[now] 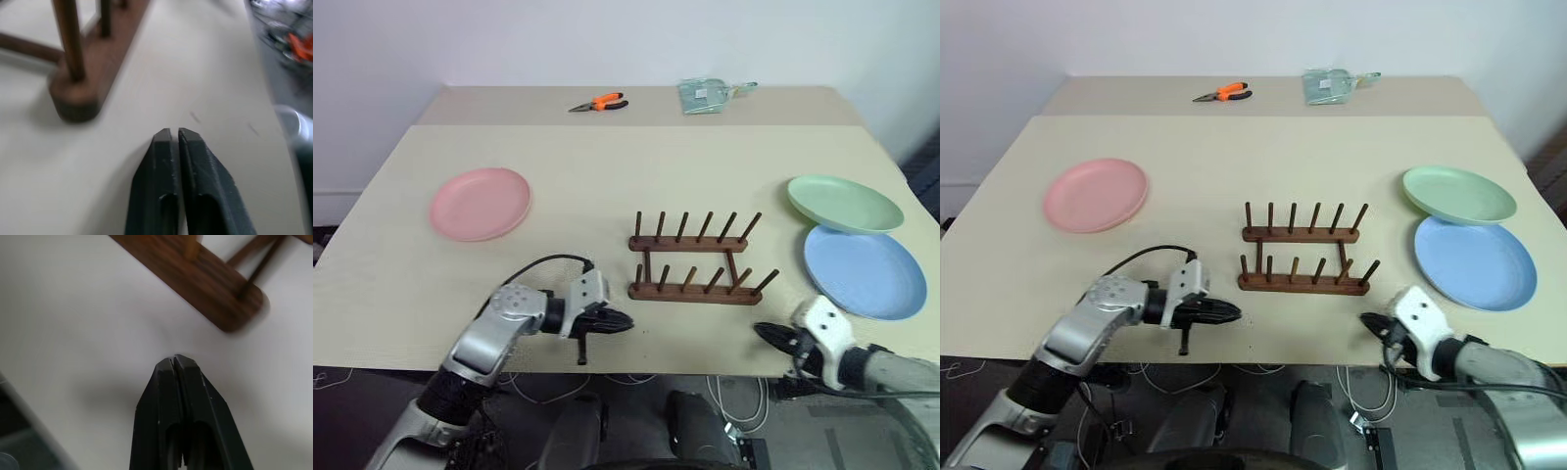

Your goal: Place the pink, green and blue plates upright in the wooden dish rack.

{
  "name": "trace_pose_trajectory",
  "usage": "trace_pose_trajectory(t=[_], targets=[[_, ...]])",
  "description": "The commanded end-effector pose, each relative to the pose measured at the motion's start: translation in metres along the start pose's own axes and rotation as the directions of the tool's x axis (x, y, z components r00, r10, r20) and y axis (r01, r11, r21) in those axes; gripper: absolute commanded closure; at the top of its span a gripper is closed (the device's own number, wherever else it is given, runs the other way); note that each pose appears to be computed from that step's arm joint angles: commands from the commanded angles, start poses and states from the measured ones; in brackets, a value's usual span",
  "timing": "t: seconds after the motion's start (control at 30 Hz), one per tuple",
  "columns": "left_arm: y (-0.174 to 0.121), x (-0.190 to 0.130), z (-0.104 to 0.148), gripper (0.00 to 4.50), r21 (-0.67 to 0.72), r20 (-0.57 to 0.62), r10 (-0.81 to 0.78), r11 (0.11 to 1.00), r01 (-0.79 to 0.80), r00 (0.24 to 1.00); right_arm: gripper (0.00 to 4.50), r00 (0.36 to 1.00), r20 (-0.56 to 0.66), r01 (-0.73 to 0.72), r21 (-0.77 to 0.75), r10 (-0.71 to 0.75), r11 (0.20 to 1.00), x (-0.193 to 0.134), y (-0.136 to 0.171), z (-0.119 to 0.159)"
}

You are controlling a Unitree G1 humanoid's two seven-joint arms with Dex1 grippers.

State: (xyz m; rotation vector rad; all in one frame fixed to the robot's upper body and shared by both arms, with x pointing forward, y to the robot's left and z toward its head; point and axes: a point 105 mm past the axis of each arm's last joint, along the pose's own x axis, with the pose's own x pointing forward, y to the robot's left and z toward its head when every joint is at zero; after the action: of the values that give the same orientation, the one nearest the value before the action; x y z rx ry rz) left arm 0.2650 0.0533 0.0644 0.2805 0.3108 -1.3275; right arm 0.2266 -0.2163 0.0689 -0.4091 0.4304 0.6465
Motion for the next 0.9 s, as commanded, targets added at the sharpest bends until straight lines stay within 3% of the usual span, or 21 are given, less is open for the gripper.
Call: trace_pose_trajectory(t=[0.03,0.2,0.37,0.53,0.6,0.67,0.77,0.87,0.9], targets=[[0.027,0.014,-0.003,4.43,0.068,-0.044,0.211,0.976,-0.208,0.977,4.5,0.995,-0.029,0.089,-0.082,-0.092,0.993,0.02,-0.012,-0.003],[0.069,0.023,-0.001,4.43,0.015,-0.02,0.435,0.9,-0.435,0.9,4.5,0.974,0.036,0.226,-0.107,-0.223,0.968,0.054,-0.04,0.02],[0.099,0.026,0.002,4.43,-0.004,-0.022,0.53,0.848,-0.53,0.848,4.5,0.942,0.09,0.333,-0.114,-0.324,0.936,0.079,-0.068,0.04],[0.11,0.021,0.006,4.43,-0.002,-0.009,0.554,0.832,-0.554,0.832,4.5,0.92,0.129,0.384,-0.111,-0.37,0.917,0.088,-0.087,0.054],[0.109,0.012,0.005,4.5,-0.033,0.004,0.545,0.838,-0.545,0.838,3.95,0.93,0.156,0.349,-0.09,-0.333,0.933,0.087,-0.083,0.061],[0.11,-0.005,0.008,3.95,-0.088,0.04,0.558,0.828,-0.554,0.829,3.19,0.939,0.195,0.305,-0.089,-0.283,0.948,0.085,-0.074,0.07],[0.132,-0.061,0.023,2.68,-0.253,0.146,0.717,0.693,-0.675,0.681,1.78,0.955,0.237,0.213,-0.141,-0.176,0.967,0.081,-0.05,0.079],[0.165,-0.132,0.026,0.99,-0.358,0.118,0.924,0.38,-0.853,0.363,0.11,0.967,0.235,0.145,-0.189,-0.098,0.971,0.081,-0.029,0.079],[0.175,-0.171,0.026,0.54,-0.397,0.081,0.98,0.197,-0.897,0.179,0.0,0.969,0.233,0.129,-0.203,-0.08,0.971,0.083,-0.023,0.078]])
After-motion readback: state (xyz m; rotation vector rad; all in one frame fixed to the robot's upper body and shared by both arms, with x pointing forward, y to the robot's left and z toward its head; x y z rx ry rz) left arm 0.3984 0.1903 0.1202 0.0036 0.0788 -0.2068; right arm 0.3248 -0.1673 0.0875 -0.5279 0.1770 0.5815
